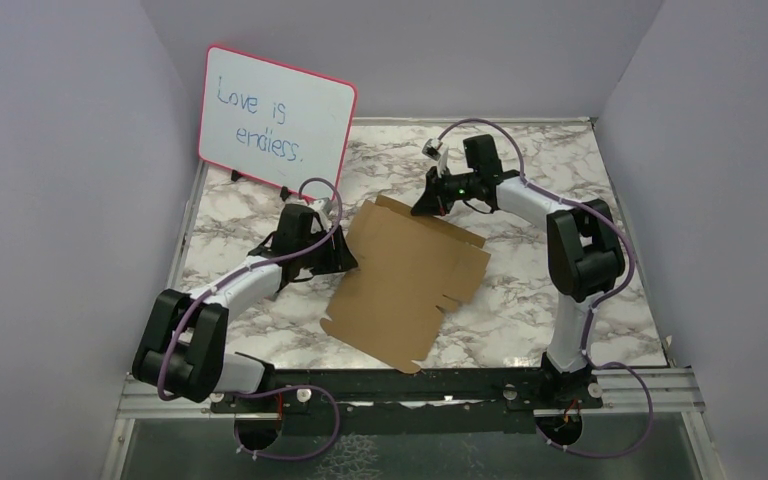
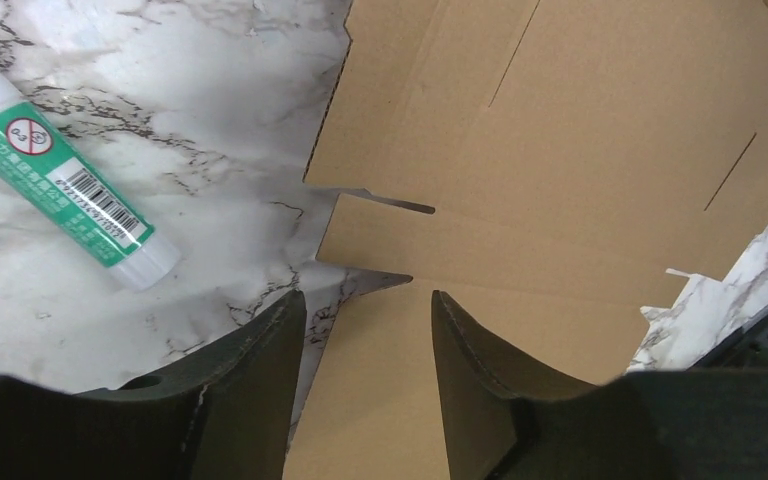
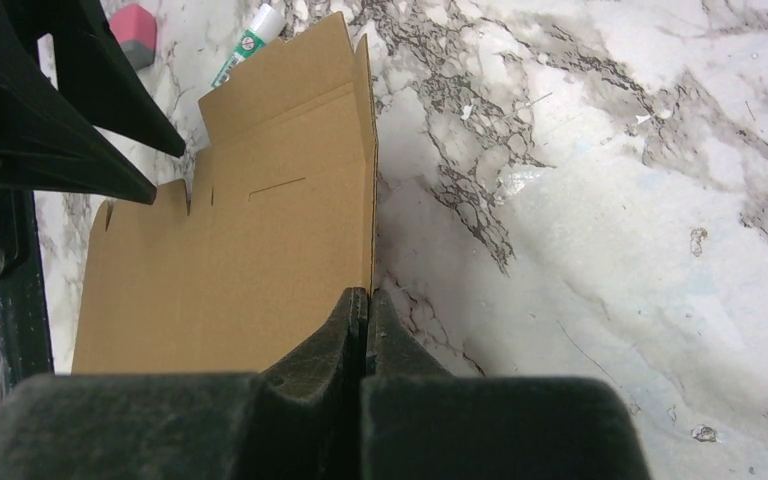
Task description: Fold the paper box
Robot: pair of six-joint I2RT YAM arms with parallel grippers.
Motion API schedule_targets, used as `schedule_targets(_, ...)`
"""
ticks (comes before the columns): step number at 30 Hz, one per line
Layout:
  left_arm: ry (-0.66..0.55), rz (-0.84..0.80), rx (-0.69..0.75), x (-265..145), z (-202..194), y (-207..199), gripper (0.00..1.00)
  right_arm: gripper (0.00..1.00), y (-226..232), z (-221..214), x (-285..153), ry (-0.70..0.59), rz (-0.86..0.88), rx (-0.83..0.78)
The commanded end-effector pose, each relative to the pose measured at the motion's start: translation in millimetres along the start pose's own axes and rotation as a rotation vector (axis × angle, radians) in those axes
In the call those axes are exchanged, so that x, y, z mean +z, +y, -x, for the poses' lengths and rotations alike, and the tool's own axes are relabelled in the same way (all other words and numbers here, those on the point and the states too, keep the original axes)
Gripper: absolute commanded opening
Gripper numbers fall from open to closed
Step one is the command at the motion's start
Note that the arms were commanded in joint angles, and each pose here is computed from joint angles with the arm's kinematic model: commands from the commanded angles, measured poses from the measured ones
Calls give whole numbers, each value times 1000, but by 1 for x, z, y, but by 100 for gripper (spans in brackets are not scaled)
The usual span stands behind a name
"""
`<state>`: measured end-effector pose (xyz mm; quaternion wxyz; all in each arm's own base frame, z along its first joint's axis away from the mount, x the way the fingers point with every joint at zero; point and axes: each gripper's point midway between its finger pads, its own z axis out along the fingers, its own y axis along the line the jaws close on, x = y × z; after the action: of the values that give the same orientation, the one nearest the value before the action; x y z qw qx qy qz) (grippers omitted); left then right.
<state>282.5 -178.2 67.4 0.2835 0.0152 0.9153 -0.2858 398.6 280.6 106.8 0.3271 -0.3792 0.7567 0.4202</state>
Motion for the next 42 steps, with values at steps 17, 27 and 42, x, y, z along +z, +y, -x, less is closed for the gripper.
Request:
schedule_targets(17, -115, -80, -15, 16, 16, -5, 42, 1, 19, 21, -3, -53, 85, -84)
schedule_targets(27, -157, -83, -50, 22, 18, 5, 43, 1, 23, 20, -2, -53, 126, -94)
schedule_targets(42, -191, -177, -39, 7, 20, -9, 26, 1, 24, 22, -3, -53, 131, -107)
